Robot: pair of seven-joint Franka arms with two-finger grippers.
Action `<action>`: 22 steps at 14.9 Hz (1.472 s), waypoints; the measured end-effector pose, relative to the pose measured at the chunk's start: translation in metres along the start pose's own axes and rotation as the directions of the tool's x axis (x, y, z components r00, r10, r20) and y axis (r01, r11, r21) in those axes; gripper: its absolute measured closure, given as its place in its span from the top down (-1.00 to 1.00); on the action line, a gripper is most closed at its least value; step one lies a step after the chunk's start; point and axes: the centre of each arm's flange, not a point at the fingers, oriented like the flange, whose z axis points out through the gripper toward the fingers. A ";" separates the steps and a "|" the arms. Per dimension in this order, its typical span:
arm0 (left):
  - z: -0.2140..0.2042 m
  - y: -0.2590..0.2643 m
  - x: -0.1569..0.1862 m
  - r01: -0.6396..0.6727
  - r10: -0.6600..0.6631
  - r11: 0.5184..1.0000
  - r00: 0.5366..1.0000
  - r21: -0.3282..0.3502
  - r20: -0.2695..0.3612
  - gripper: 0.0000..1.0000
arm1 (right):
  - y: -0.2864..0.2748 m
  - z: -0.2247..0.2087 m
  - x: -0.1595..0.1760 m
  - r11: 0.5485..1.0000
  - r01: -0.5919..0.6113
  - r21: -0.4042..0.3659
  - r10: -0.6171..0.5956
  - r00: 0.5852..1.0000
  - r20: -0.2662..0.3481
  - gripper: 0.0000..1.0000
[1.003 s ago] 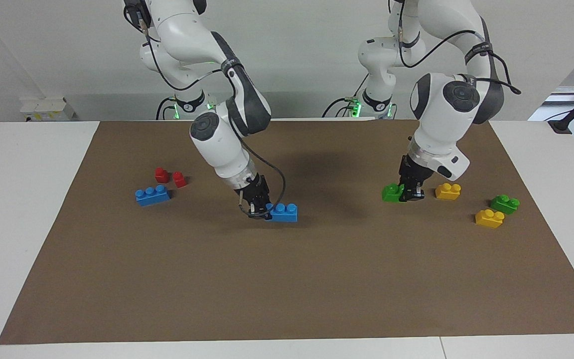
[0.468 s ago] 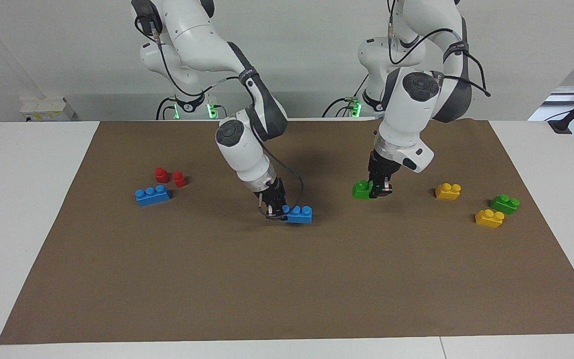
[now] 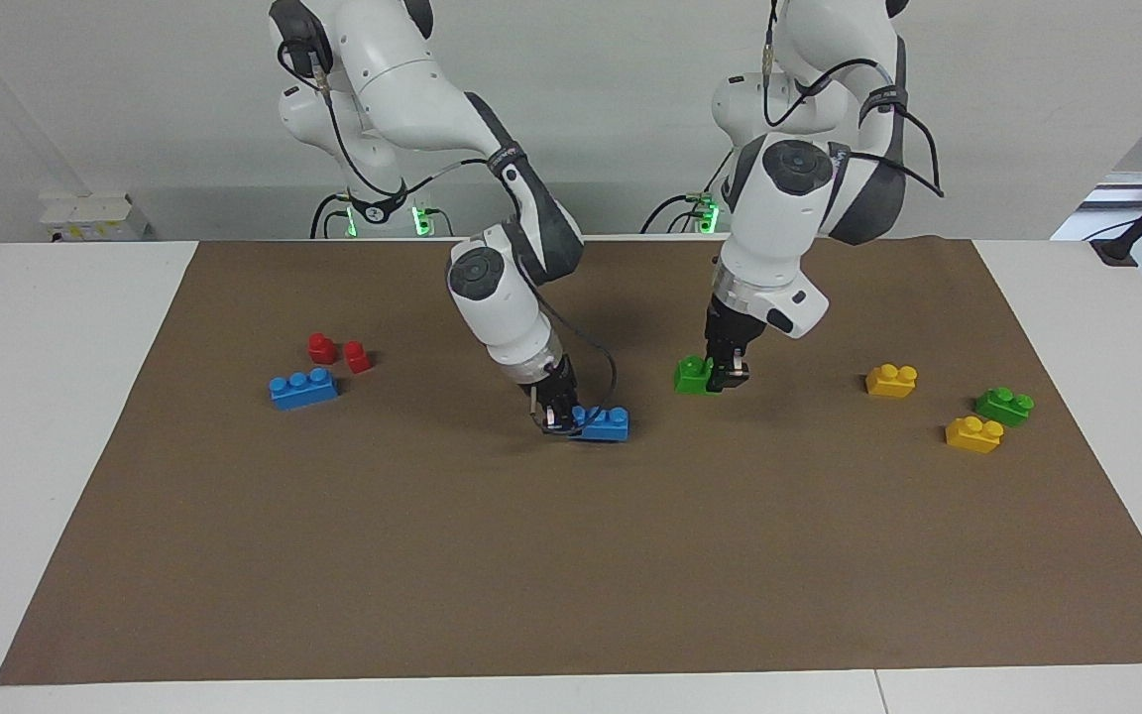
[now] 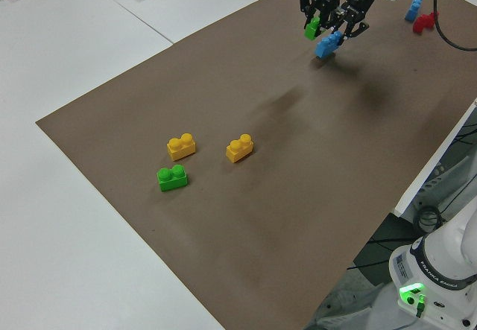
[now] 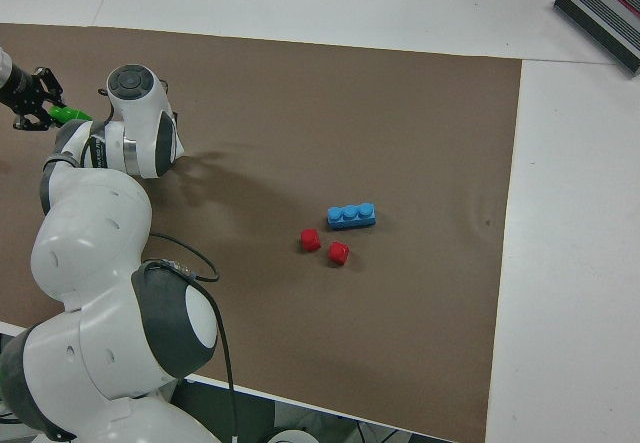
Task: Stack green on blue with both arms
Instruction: 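Carry the green brick and blue brick toward each other at center, then press the green brick onto the blue brick between both grippers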
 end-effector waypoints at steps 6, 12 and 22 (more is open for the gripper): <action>0.016 -0.017 -0.044 -0.003 0.002 0.999 1.000 -0.035 -0.019 -0.32 | 0.007 0.012 0.003 1.000 0.004 0.000 -0.004 1.000 -0.007 -0.31; 0.044 -0.025 -0.064 -0.028 0.027 0.999 0.999 -0.044 -0.019 -0.32 | 0.008 0.012 0.003 1.000 0.013 0.006 -0.013 1.000 -0.006 -0.31; 0.086 -0.030 -0.093 -0.039 0.036 0.998 0.998 -0.053 -0.043 -0.32 | 0.008 0.012 0.004 1.000 0.013 0.010 -0.013 1.000 -0.005 -0.31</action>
